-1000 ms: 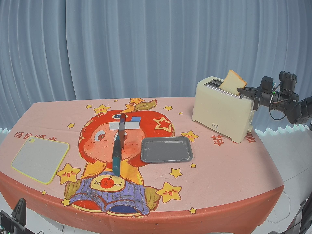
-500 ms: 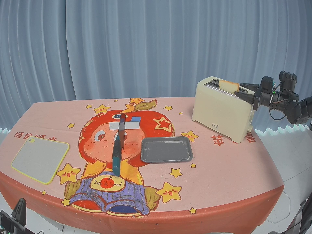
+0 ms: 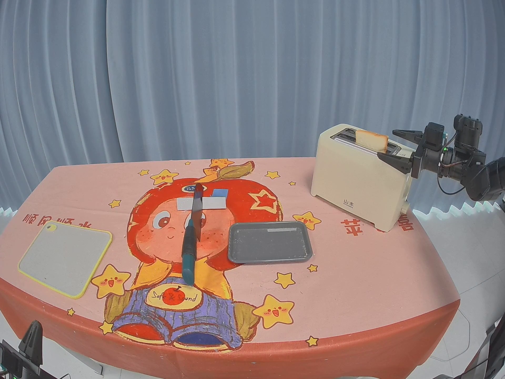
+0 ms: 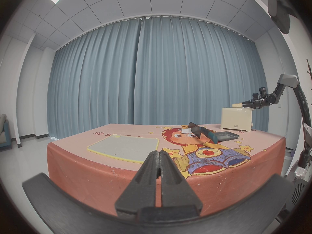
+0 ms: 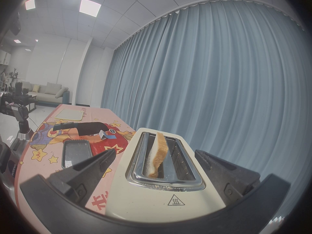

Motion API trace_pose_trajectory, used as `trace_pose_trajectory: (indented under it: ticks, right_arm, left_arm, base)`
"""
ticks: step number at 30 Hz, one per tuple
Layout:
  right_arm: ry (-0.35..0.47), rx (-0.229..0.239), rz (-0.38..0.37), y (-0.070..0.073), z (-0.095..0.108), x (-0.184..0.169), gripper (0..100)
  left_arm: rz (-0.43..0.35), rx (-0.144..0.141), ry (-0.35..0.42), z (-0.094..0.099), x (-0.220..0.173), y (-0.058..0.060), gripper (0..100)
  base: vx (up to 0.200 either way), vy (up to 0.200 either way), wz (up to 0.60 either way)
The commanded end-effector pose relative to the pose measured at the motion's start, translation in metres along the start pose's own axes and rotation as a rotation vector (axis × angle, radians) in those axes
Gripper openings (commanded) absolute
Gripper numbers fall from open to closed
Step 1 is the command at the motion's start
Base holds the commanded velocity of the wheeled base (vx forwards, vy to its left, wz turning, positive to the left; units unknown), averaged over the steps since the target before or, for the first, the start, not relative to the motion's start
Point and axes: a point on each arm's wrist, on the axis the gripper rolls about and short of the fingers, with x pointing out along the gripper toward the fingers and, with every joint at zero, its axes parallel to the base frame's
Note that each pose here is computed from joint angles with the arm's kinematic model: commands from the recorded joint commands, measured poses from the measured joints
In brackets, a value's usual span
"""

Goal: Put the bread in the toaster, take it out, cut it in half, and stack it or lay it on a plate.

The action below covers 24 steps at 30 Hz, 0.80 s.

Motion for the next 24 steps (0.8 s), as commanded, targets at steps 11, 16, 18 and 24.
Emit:
trace_pose_trajectory:
  ticks: [11, 16, 18, 24]
  right_arm:
    - [-0.003, -0.011, -0.056, 0.021, 0.018, -0.022, 100]
    - [-0.001, -0.008, -0.062, 0.029, 0.021, -0.033, 100]
    - [0.001, -0.004, -0.066, 0.035, 0.024, -0.040, 100]
    - [0.000, 0.130, -0.082, 0.065, 0.035, -0.073, 100]
  left_arm:
    - [0.001, 0.000, 0.001, -0.005, 0.000, 0.000, 0]
    - [0.001, 0.000, 0.001, -0.005, 0.000, 0.000, 0]
    - [0.001, 0.000, 0.001, -0.005, 0.000, 0.000, 0]
    - [0.001, 0.000, 0.001, -0.005, 0.000, 0.000, 0]
  base:
    - [0.000, 0.000, 0.00]
    - [0.000, 0.000, 0.00]
    - [0.000, 0.000, 0.00]
    - [0.000, 0.000, 0.00]
